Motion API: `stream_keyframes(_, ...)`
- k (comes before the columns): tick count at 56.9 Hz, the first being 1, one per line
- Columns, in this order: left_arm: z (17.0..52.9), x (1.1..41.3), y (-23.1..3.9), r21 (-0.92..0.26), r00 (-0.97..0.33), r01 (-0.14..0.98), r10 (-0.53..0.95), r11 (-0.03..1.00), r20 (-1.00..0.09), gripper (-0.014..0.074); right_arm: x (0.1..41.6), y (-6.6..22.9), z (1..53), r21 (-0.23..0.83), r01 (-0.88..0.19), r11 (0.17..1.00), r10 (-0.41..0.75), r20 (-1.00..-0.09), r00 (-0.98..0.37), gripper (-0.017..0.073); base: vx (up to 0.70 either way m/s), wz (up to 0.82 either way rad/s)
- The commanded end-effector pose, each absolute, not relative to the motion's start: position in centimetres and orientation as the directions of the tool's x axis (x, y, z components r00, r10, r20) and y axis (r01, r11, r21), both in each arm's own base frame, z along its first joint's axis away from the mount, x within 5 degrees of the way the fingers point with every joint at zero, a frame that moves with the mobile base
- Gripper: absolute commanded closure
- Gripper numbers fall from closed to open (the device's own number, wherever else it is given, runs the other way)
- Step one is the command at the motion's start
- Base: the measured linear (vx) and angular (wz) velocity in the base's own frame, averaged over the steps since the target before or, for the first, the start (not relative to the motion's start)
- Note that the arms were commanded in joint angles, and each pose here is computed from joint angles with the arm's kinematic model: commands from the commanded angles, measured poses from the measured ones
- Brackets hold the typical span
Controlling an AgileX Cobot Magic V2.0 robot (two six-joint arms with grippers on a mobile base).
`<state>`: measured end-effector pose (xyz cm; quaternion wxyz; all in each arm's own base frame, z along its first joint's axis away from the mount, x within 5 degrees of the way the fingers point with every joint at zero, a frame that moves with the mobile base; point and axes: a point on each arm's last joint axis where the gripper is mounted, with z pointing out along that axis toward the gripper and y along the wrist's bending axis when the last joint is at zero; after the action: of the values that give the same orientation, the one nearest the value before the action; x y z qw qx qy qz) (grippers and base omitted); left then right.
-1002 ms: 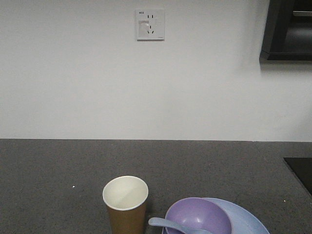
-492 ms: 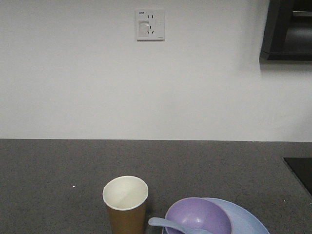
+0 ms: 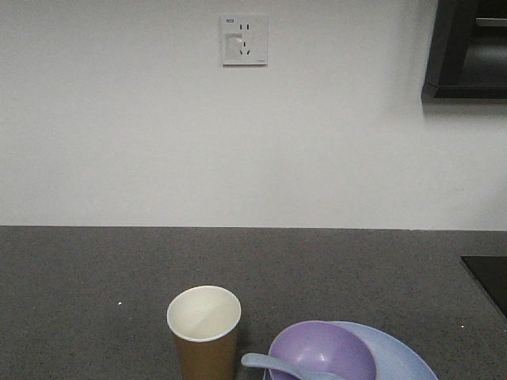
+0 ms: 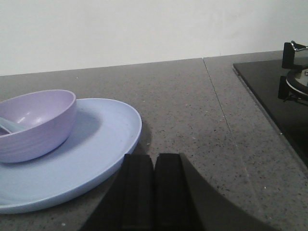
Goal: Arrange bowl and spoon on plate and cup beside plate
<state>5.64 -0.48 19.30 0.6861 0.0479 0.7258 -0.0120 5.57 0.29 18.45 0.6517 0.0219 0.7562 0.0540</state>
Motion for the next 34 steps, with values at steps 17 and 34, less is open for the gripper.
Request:
stream_keyframes(17, 20.94, 5.48, -0.48, 0.043, 0.058, 0.084, 0.038, 0.996, -0.998, 0.0597, 5.62, 0.25, 18.84, 0.099, -0.039, 0.994, 0.096, -0.991, -0.089, 0.0565, 0.00, 0.00)
stream_keyframes(34, 20.94, 5.48, -0.48, 0.043, 0.058, 0.084, 0.038, 0.996, -0.998, 0.0597, 5.62, 0.25, 18.84, 0.099, -0.039, 0.994, 0.096, -0.991, -0.089, 0.0565, 0.00, 0.00)
